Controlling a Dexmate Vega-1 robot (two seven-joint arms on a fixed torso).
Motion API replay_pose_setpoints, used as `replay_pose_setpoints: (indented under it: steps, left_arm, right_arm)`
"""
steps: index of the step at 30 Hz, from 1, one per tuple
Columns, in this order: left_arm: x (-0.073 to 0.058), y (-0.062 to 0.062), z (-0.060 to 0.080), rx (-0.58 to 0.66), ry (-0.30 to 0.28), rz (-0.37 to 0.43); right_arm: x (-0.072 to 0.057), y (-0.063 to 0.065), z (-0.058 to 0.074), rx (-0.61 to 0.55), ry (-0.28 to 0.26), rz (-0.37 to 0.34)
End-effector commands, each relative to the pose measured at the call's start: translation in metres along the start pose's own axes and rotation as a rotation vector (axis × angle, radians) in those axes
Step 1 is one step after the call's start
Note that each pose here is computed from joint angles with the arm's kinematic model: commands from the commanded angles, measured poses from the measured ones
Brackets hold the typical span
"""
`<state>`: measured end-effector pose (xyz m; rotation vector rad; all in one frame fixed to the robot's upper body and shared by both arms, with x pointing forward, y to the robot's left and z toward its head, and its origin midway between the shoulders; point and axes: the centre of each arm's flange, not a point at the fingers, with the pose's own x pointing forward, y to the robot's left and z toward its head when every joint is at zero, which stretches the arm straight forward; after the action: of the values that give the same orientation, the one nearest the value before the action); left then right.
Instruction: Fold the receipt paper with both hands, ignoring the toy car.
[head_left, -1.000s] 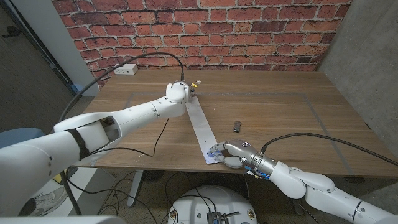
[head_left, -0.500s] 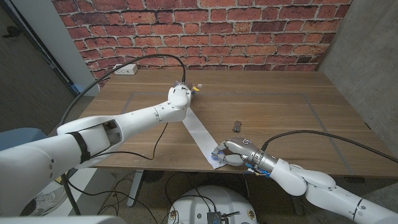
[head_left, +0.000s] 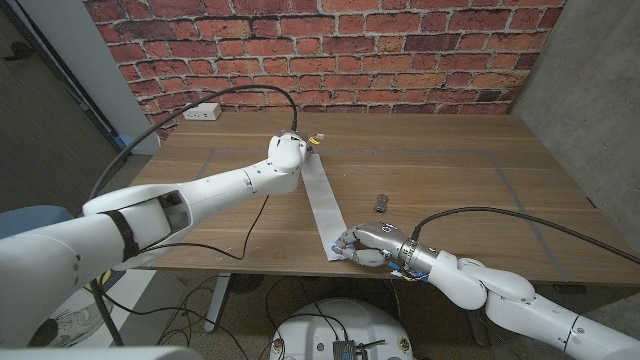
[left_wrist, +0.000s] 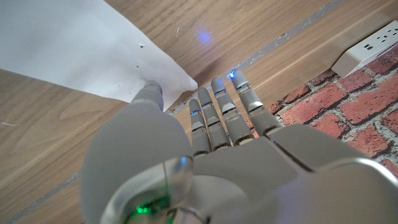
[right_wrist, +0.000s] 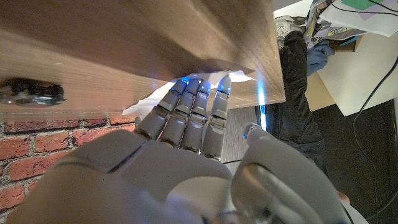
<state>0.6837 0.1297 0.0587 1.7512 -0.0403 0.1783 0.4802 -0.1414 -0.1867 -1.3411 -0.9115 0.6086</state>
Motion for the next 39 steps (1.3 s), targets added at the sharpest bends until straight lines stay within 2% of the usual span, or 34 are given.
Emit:
replay_pose_setpoints:
  steps: [1,4,10,20,29,35,39]
  left_arm:
    - [-0.002,0.005,-0.003,0.01,0.024,-0.022]
    - [0.003,0.003,-0.002,-0.006,0.013,-0.045]
    - [0.008,-0.003,0.012,0.04,0.001,0.007]
    - [0.017,-0.003,0.035,0.06,-0.056,-0.006]
    - [0.017,-0.013,0.051,0.139,-0.041,-0.015]
    - [0.012,-0.018,0.052,0.153,-0.06,0.065]
    - [0.003,-0.02,0.048,0.122,-0.095,0.21]
  right_arm:
    - [0.003,0.013,-0.019,-0.072,0.098,0.108]
    - [0.003,0.012,-0.019,-0.076,0.101,0.105]
    - [0.003,0.012,-0.021,-0.055,0.095,0.103]
    - [0.002,0.01,-0.027,-0.035,0.094,0.086]
    - [0.0,0.007,-0.032,-0.016,0.088,0.065]
    - [0.001,0.007,-0.034,-0.016,0.083,0.071]
    - [0.002,0.007,-0.035,-0.019,0.079,0.074]
